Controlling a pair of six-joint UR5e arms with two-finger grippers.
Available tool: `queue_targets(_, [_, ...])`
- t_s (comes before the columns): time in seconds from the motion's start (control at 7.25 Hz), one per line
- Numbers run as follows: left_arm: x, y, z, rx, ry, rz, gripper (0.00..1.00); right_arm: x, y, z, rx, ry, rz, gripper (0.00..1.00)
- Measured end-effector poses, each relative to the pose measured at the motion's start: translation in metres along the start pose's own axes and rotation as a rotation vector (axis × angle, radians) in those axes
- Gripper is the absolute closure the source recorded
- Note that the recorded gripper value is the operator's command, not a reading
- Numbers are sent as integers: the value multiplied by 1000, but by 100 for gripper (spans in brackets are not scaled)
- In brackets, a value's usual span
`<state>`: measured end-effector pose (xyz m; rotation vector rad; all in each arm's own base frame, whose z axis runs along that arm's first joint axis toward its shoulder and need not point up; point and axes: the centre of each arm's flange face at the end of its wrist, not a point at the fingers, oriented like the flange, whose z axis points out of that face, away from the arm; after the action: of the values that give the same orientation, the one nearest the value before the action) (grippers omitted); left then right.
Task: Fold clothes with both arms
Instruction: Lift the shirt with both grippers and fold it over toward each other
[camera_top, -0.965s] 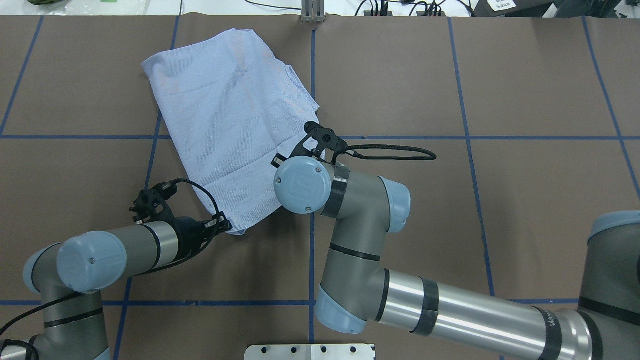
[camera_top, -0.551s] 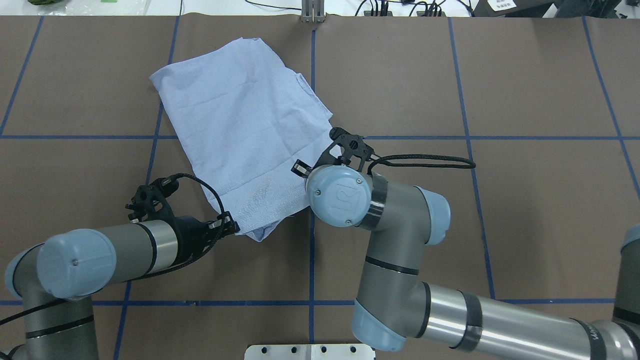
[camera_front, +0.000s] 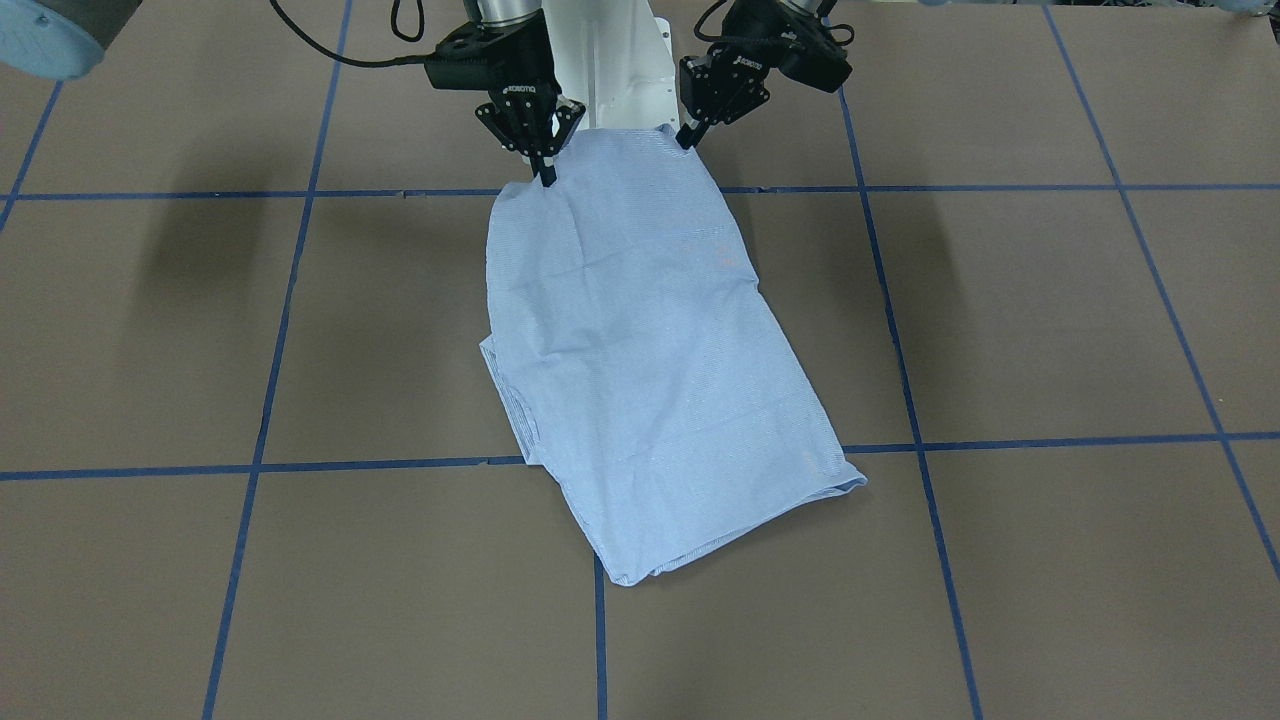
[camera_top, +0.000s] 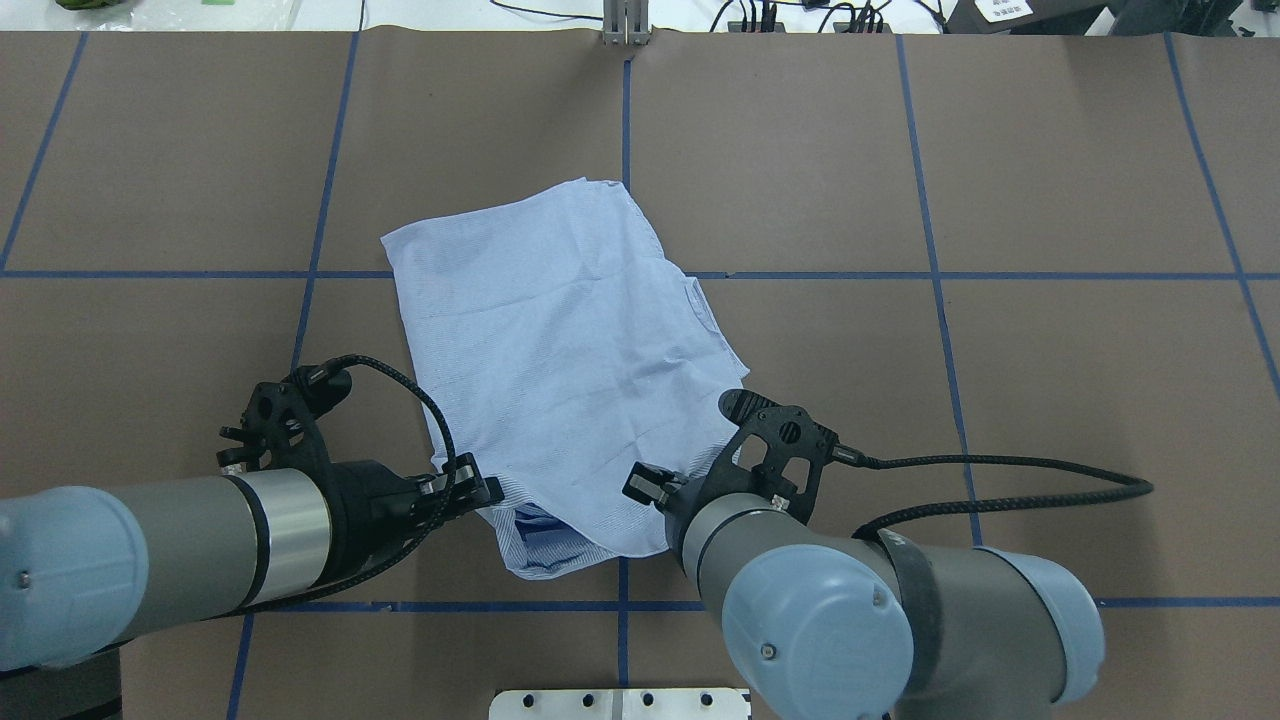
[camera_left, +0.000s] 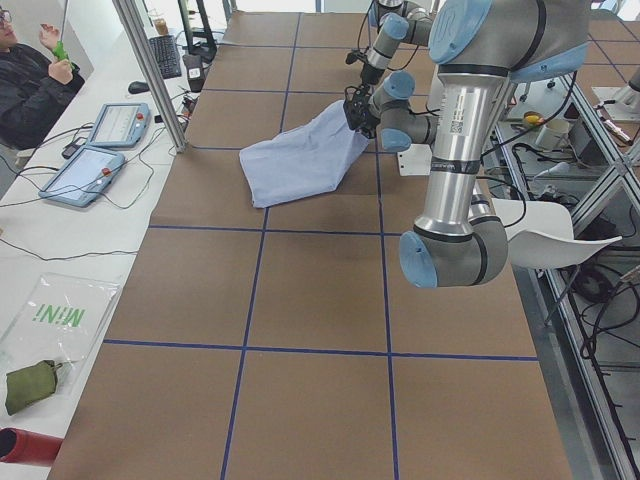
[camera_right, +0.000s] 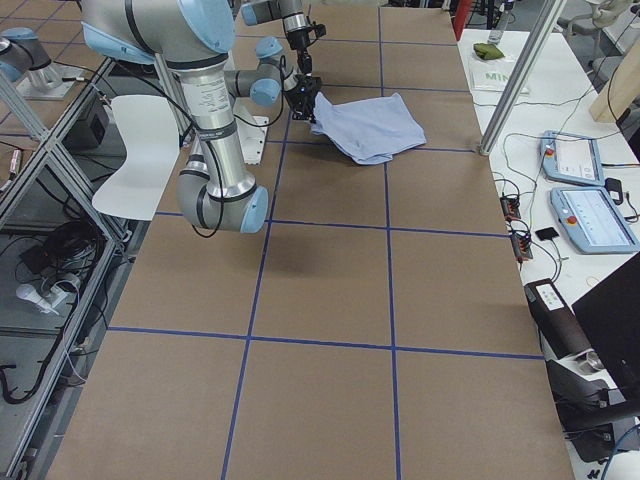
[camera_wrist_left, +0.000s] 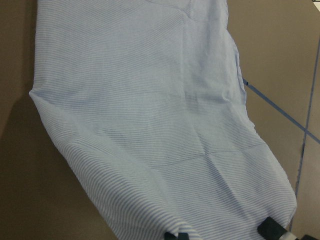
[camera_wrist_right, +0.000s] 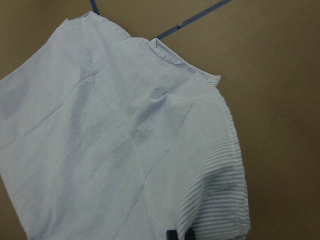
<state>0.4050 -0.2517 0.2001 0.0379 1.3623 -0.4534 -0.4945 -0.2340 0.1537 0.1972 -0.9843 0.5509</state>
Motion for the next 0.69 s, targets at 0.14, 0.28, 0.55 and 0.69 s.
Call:
queue_targets(0.14, [7,4,-15,-17,-2,1,100,3,3,-18,-8,5,-8,100])
queue_targets(0.28, [13,8,-29,-41,-7,1,100,6,0,-37,-11,11,-11,100])
queue_targets(0.55, [15,5,-36,-54,-31,12,100,2,-8,-49,2,27,-16,100])
queue_targets(0.69, [15,-3,-29,-36,-41,36,100,-10,-17,-39,31,38,-15,100])
